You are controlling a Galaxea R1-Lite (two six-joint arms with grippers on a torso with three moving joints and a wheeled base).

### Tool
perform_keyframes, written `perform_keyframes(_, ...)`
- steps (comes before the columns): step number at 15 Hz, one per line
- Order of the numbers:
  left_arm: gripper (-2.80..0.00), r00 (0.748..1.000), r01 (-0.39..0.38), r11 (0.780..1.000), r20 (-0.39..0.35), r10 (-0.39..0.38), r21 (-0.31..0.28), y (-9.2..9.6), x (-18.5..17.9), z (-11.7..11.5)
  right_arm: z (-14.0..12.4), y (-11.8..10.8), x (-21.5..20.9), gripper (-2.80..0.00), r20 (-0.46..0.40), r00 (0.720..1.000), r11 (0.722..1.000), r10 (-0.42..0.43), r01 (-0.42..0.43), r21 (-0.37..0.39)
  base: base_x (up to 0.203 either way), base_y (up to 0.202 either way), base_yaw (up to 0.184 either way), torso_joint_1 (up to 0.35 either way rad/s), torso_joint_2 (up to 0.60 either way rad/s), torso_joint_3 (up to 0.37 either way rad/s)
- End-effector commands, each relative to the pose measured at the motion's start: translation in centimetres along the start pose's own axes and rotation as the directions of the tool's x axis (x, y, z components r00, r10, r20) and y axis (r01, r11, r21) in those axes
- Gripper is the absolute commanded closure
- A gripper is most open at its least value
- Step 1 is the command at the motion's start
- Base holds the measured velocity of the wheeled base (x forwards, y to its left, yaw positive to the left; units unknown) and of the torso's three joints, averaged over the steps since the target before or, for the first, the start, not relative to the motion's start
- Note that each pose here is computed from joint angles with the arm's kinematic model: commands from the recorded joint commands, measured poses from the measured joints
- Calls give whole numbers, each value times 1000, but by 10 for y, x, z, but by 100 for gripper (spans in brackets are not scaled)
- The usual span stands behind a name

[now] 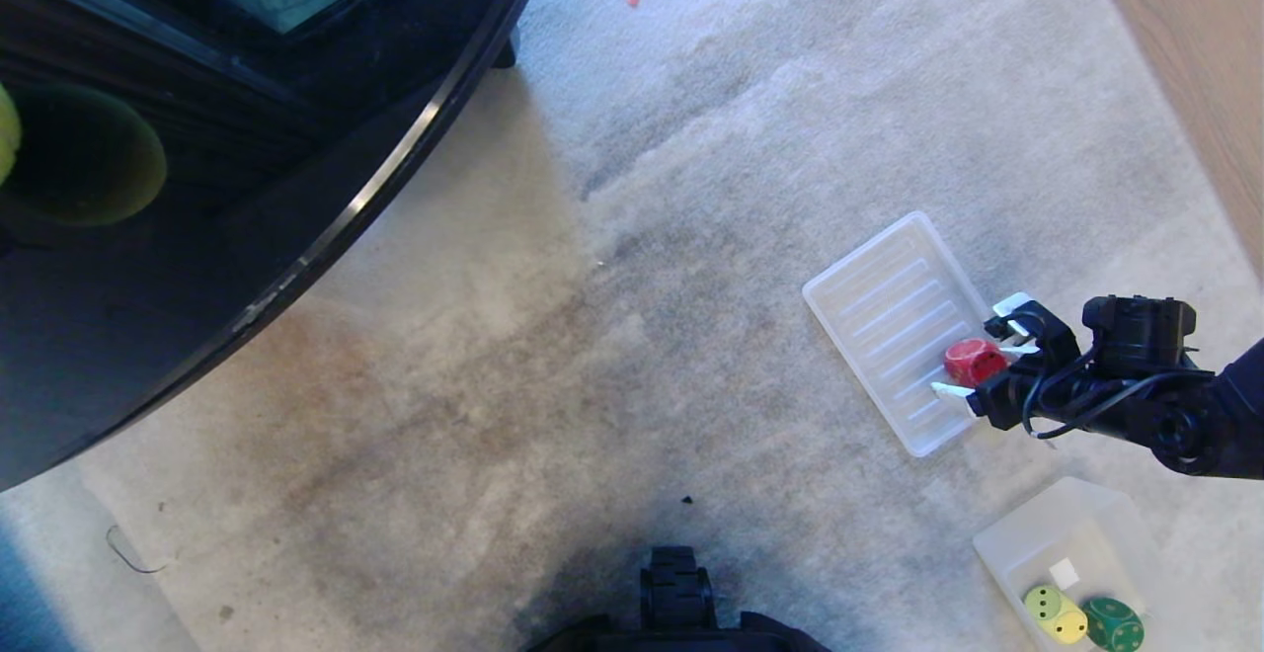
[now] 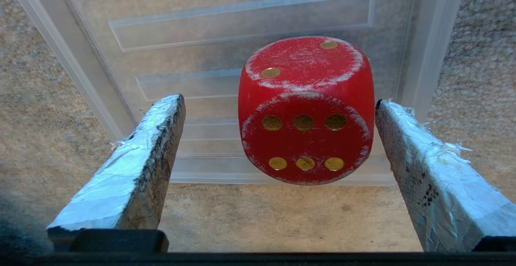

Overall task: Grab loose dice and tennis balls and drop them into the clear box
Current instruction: Pick up toys out of the box

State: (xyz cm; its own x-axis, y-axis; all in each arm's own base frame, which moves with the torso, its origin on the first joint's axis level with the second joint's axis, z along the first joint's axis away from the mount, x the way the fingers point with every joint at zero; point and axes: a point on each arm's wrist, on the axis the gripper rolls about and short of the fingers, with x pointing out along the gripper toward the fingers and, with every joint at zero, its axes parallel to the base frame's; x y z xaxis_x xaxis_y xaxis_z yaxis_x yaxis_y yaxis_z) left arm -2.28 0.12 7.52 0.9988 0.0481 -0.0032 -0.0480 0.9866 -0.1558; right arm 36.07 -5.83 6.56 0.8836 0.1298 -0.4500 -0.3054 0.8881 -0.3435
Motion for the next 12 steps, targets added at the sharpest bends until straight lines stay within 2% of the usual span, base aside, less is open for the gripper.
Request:
perform_keyframes(1, 0, 1000, -2, 1000, 1, 2, -1, 0, 0, 0, -3, 0, 3, -280, -6, 1000, 1000, 4, -4, 1, 0, 0, 0, 0, 0, 0)
perform_keyframes(2, 0, 1000, -1, 1000, 0, 1, -1, 0, 0, 0, -4, 1, 4, -226, -9, 1000, 1000, 7, -6, 1, 0, 0, 0, 0, 0, 0)
perform_keyframes(3, 0, 1000, -1, 1000, -1, 1, -1, 0, 0, 0, -3, 0, 5, 0, -4, 1000, 1000, 4, -4, 0, 0, 0, 0, 0, 0, 0)
perform_keyframes(8, 0, 1000, -1, 1000, 0, 1, -1, 0, 0, 0, -4, -1, 5, 0, -9, 1000, 1000, -6, 6, 7, 0, 0, 0, 0, 0, 0)
perform_keyframes(12, 0, 1000, -1, 1000, 0, 1, -1, 0, 0, 0, 14, -12, -28, 0, 34, 998, 997, -59, 57, 43, 0, 0, 0, 0, 0, 0)
